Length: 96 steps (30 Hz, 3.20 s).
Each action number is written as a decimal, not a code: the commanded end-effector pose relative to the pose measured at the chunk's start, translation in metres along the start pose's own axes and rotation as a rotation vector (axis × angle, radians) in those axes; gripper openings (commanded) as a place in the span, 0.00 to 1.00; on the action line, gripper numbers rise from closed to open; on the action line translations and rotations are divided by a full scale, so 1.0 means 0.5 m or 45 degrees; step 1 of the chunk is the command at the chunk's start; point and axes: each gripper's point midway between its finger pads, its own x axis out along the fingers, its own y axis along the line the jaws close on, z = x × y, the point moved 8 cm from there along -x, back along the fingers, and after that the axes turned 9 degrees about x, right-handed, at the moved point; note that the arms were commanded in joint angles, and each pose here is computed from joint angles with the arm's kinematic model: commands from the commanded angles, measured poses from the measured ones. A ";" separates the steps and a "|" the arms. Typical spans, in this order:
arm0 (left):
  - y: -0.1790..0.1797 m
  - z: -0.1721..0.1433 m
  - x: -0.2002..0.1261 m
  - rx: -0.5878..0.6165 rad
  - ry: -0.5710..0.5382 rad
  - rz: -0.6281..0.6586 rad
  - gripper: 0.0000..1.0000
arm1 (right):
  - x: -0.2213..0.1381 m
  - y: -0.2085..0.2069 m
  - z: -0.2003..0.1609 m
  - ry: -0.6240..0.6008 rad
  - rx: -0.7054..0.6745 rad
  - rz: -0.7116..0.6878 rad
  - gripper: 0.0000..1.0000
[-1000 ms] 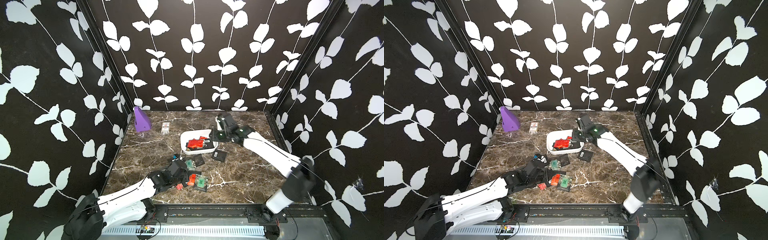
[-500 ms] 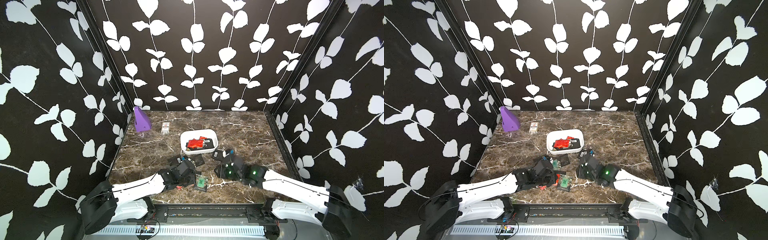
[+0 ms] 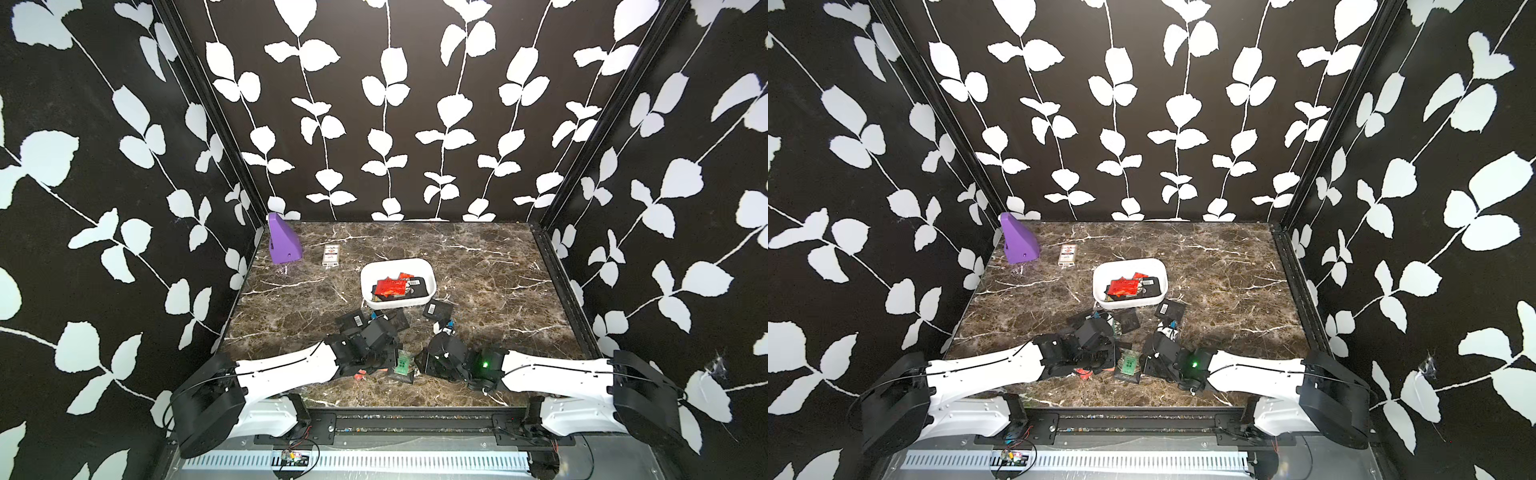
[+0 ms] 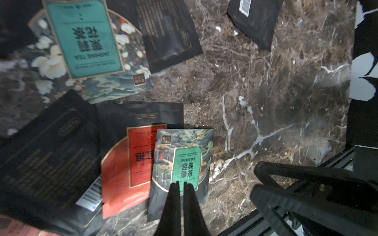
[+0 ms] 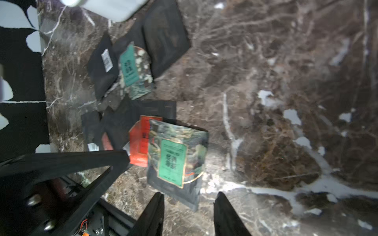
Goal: Put the tea bags into the storage box
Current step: Pick up the tea bag from the center of the board.
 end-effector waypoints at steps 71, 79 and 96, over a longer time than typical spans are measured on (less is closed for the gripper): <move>0.062 -0.064 0.072 -0.082 0.146 0.185 0.00 | 0.101 -0.011 -0.033 0.102 0.098 -0.026 0.04; 0.021 -0.019 0.026 -0.004 0.051 0.119 0.00 | 0.074 0.000 -0.016 0.042 0.043 -0.031 0.00; 0.065 0.043 -0.109 0.011 -0.187 0.314 0.33 | -0.200 0.065 0.148 -0.331 -0.198 -0.007 0.00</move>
